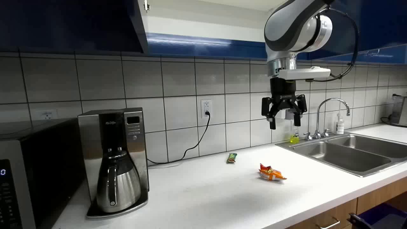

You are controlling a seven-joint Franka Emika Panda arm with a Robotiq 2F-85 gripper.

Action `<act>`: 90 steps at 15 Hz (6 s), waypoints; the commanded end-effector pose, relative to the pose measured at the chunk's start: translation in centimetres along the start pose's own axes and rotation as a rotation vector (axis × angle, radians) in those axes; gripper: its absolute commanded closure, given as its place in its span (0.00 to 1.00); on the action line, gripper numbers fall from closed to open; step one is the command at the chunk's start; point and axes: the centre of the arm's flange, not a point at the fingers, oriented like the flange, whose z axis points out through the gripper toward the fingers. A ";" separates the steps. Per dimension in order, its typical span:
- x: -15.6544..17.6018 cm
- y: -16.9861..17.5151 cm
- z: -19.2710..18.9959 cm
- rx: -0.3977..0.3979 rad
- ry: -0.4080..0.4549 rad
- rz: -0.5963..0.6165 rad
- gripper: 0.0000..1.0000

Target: Pick up the object from the counter and put it in the cabinet

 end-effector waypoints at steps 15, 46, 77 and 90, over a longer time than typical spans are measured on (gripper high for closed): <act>0.3 0.1 0.1 0.003 0.001 0.010 0.00; 16.3 8.1 14.7 0.127 0.022 0.370 0.00; 23.9 10.9 24.0 0.103 -0.010 0.669 0.00; 25.0 10.6 24.7 0.096 -0.015 0.665 0.61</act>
